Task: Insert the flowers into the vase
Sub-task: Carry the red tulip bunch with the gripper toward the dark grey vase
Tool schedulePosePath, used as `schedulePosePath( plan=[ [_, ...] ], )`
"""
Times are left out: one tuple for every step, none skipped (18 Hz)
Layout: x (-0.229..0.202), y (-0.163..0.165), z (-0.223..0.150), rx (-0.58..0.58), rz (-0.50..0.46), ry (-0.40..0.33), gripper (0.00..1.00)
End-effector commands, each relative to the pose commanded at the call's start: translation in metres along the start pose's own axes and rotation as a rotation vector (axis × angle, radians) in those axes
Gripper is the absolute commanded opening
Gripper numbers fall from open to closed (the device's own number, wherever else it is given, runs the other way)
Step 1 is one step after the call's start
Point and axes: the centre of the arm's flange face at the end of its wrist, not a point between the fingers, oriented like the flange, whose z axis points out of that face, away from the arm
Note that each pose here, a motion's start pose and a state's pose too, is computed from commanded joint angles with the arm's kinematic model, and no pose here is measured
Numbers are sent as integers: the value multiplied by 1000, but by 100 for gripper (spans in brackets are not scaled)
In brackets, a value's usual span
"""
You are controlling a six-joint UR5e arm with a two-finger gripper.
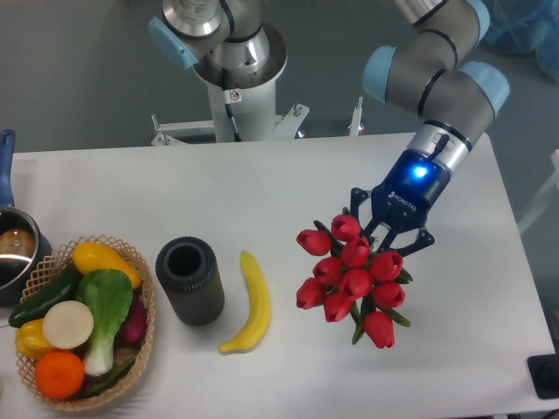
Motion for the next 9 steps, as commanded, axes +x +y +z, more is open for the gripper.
schedulePosePath(
  plan=[
    [1, 4, -1, 0, -1, 0, 27],
    [5, 6, 1, -1, 7, 4, 27],
    [7, 7, 1, -2, 19, 5, 27],
    [7, 8, 1, -2, 25, 6, 27],
    [8, 7, 2, -2, 26, 7, 27],
    [8, 6, 2, 1, 28, 8, 27],
    [8, 5, 2, 6, 34, 8, 27],
    [7, 6, 1, 16, 30, 9, 27],
    [8, 5, 1, 25, 30, 11, 27]
  ],
)
